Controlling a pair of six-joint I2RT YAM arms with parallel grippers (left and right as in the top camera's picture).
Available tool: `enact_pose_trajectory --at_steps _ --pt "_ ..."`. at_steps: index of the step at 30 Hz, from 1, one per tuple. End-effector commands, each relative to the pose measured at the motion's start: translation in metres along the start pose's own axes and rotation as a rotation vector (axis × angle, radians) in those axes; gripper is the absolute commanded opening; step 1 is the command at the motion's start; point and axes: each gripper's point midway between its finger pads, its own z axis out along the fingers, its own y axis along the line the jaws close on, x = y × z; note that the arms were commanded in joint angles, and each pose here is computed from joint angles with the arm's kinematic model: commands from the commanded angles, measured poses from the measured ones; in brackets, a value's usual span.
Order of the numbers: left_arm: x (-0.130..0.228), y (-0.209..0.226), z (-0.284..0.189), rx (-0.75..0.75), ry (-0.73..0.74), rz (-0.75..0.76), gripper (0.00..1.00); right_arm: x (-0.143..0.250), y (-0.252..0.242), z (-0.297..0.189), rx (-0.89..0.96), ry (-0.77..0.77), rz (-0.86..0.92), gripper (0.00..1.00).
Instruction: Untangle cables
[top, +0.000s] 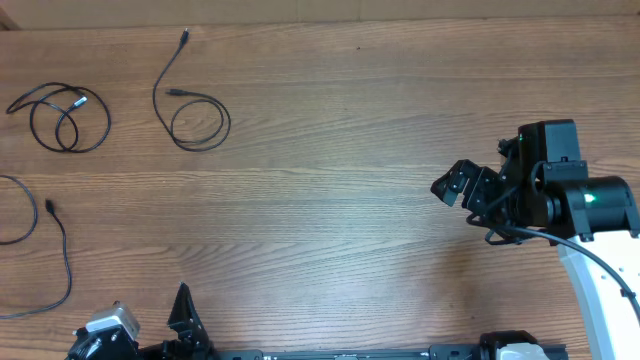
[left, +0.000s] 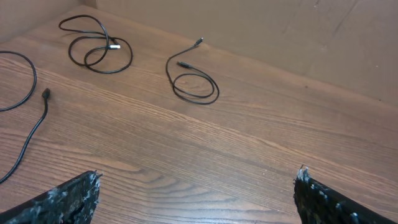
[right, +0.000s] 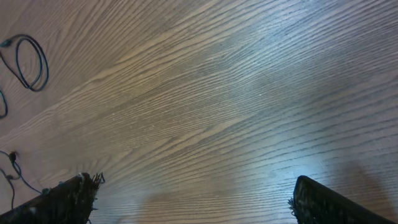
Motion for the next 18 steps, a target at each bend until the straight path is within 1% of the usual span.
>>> enact_pose_trajectory --at_steps 1,13,15,18 --pt "0.001 0.002 0.000 -0.005 -0.008 -0.008 0.99 0.002 0.002 -0.004 -0.013 -0.016 -0.014 1.00" --pt "-0.001 0.003 0.000 -0.011 -0.014 -0.008 0.99 0.002 0.003 -0.006 -0.017 -0.023 -0.017 1.00" --pt "-0.008 0.000 0.000 0.001 -0.043 -0.013 1.00 0.002 0.003 -0.006 -0.017 -0.023 -0.017 1.00" --pt "-0.026 -0.016 -0.002 0.086 -0.108 -0.083 1.00 0.002 0.003 -0.006 -0.017 -0.023 -0.017 1.00"
